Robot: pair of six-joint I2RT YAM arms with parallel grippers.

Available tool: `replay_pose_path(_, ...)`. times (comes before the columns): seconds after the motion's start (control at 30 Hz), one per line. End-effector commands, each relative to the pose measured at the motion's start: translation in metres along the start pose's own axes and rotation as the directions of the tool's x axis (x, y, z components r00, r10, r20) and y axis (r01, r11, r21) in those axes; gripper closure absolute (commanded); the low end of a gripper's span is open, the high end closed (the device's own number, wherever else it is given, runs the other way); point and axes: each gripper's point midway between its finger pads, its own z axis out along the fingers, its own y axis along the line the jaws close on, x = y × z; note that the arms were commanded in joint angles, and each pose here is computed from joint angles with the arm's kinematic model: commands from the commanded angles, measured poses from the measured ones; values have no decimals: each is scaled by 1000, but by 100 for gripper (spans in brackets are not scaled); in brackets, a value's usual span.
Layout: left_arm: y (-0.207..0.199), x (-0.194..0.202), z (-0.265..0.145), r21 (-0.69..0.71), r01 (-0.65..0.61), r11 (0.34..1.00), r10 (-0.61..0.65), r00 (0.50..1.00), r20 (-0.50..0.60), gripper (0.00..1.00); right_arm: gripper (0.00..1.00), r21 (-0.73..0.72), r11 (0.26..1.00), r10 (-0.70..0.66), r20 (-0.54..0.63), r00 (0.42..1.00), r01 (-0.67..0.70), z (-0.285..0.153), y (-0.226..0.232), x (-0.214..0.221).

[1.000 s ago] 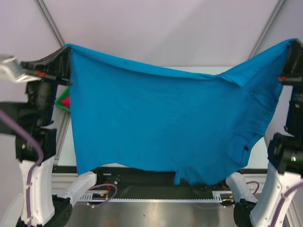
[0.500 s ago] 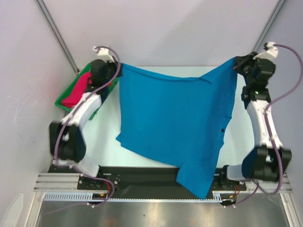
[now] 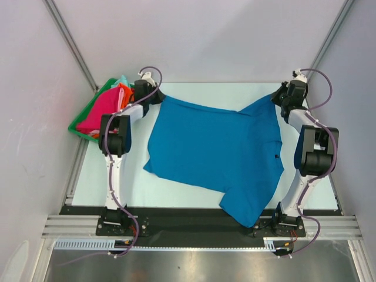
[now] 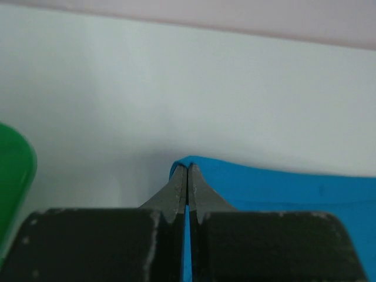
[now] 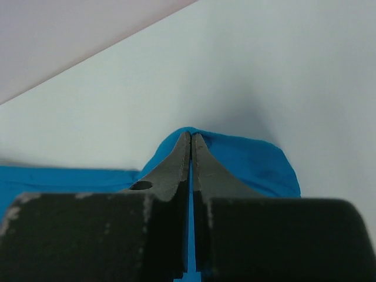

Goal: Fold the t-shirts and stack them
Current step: Fold the tshirt

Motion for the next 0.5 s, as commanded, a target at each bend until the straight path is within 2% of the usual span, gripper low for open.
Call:
replay_pose_path(0.0, -31, -72, -5, 105, 3, 994, -17, 990, 137, 100, 100, -14, 1000, -23, 121, 992, 25, -16, 18, -56)
replay_pose_path(0.17, -39, -60, -7, 149, 57, 987, -69, 994, 81, 100, 100, 22, 1000, 19, 52, 998, -20, -28, 14, -52)
replay_pose_path(0.2, -37, -50, -7, 142, 75, 987, -83, 995, 56, 100, 100, 46, 998, 37, 21, 999, -38, -32, 8, -46)
replay_pose_path(0.27, -37, -51, -12, 133, 91, 987, -97, 994, 39, 100, 100, 48, 994, 93, 11, 996, -94, -42, 10, -49)
replay_pose_path(0.4, -40, -55, -28, 92, 112, 989, -110, 994, -25, 100, 100, 105, 982, 166, -111, 980, -154, -66, 9, -34)
replay_pose_path(0.47, -40, -56, -31, 81, 124, 989, -122, 992, -38, 100, 100, 131, 974, 202, -127, 971, -185, -75, 6, -35)
